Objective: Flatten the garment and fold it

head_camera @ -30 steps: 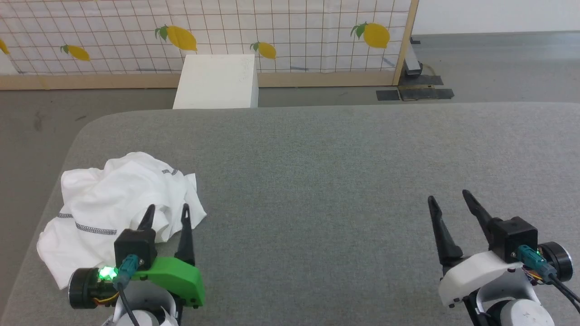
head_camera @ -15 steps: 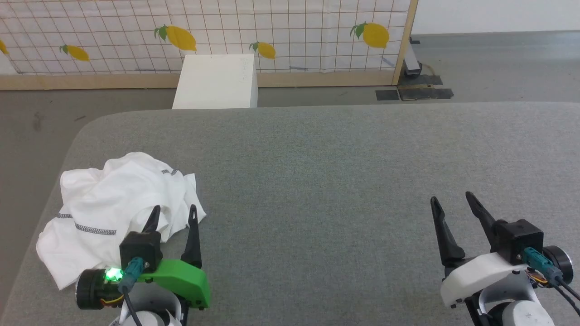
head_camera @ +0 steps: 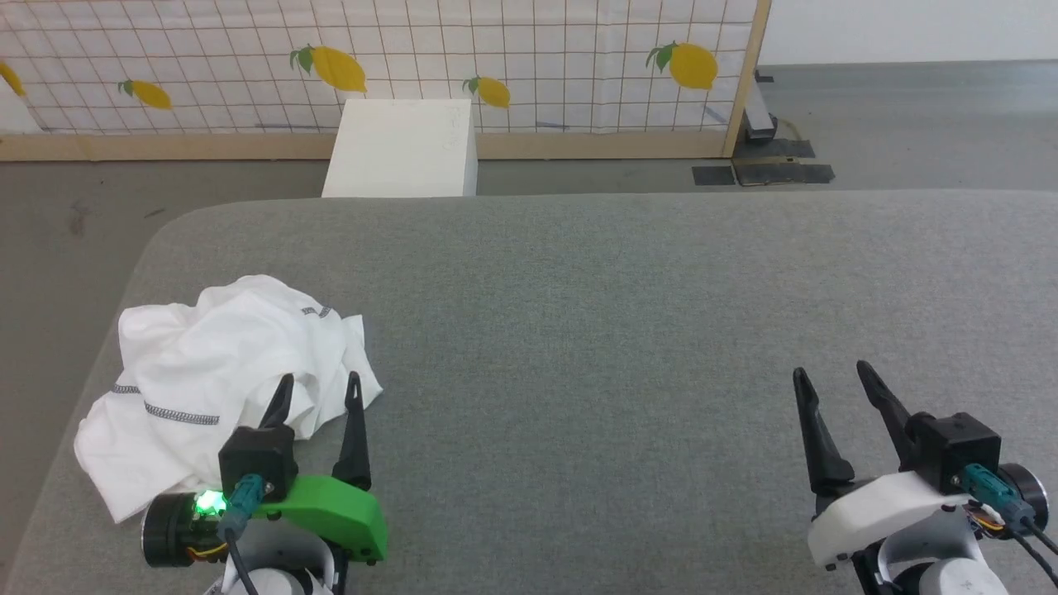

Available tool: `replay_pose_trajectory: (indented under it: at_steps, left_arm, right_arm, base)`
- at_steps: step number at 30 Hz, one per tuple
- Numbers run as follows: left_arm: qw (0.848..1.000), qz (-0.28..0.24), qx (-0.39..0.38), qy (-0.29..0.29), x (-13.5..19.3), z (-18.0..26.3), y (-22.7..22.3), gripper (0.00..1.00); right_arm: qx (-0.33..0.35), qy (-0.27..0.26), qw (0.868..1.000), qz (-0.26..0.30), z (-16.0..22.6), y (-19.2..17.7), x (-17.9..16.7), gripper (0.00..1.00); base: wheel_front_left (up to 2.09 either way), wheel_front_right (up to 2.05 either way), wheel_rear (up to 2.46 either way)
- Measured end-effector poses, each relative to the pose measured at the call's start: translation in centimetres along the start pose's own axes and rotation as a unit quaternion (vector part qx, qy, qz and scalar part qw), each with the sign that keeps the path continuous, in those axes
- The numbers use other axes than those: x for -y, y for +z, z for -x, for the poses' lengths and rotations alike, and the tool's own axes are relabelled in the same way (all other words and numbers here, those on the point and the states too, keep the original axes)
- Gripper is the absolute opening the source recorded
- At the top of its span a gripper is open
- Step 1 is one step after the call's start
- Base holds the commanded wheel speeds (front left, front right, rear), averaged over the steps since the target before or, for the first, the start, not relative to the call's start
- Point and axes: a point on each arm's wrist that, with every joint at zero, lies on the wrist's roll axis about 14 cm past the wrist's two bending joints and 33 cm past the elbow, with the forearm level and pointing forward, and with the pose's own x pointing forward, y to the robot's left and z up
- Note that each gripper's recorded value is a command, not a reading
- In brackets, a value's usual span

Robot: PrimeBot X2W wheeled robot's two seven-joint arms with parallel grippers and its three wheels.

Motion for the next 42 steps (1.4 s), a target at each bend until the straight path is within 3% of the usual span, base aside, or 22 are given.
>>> replay_pose_trajectory:
  at_steps: [15, 42]
  left_arm:
    - [0.999, 0.009, 0.012, 0.037, -2.1, 1.2, 0.3, 1.00]
    - [0.990, 0.020, 0.020, 0.137, -7.3, 5.7, -0.3, 1.00]
  right_arm:
    - [0.003, 0.028, 0.999, -0.016, -0.9, -0.5, -1.8, 1.00]
    - [-0.011, 0.118, 0.992, -0.042, -3.0, -2.3, -8.1, 1.00]
  base:
    - [0.00, 0.00, 0.00]
    - [0.00, 0.00, 0.00]
